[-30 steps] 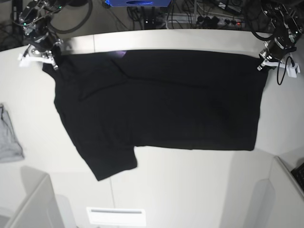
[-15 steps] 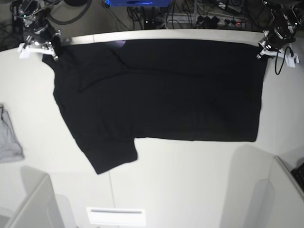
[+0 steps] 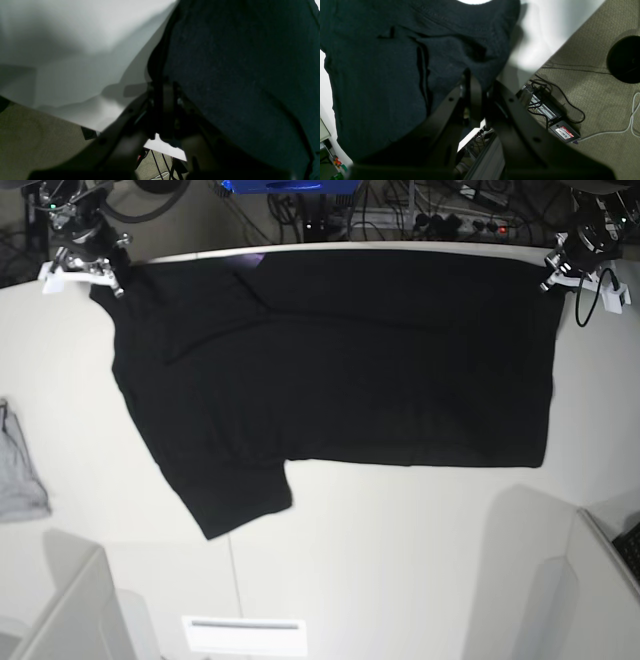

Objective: Fold the T-shirt properly
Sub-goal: 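Drag the shirt by its shoulders toward the robot and release, then reach the right gripper down to the hem corner and grasp it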

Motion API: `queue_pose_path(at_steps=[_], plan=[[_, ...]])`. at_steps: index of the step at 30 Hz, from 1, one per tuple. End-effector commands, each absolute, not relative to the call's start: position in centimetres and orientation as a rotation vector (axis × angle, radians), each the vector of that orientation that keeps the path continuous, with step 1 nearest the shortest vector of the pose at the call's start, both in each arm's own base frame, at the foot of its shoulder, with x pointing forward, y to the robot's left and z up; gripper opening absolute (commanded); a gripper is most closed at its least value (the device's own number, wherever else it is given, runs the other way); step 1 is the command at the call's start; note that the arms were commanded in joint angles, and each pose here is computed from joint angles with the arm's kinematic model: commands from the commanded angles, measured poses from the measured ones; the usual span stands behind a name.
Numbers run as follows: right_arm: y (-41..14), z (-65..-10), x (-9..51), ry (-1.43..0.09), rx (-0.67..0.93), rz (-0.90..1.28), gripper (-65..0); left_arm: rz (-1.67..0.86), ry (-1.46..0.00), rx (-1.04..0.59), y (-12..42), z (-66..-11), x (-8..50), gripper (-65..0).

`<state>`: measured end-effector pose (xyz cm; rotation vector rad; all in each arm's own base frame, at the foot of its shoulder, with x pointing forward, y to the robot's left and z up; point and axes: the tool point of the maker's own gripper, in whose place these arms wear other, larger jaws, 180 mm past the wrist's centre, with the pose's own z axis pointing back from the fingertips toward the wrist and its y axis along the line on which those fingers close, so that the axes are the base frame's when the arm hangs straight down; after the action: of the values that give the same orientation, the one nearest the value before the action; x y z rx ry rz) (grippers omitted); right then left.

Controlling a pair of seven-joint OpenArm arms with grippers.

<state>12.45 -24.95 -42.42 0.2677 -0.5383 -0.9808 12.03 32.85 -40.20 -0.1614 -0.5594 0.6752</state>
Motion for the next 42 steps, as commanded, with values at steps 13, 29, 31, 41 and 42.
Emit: queue_pose_path(at_steps=[13, 29, 31, 41, 42], plan=[[-26.1, -41.7, 12.0, -0.57, 0.233, -0.974, -36.9, 0.679, -0.577, -0.11, 34.5, -39.3, 11.0, -24.4], [-30.7, -38.1, 13.0, -0.711, 0.137, -0.997, -31.7, 0.848, -0.78, -0.09, 40.0, -34.0, 10.3, -7.9], [-29.5, -38.1, 14.8, -0.719, 0.178, -0.954, -31.8, 0.819, -0.801, -0.137, 39.4, -33.5, 11.9, -7.9], [-22.6, -36.2, 23.2, -0.779, 0.373, -0.74, -34.4, 0.713, -0.794, -0.199, 36.6, -34.4, 16.3, -8.1], [-22.4, -35.5, 24.5, -0.801, 0.384, -0.705, -34.4, 0.71, -0.799, -0.202, 36.5, -34.4, 16.6, -8.1]])
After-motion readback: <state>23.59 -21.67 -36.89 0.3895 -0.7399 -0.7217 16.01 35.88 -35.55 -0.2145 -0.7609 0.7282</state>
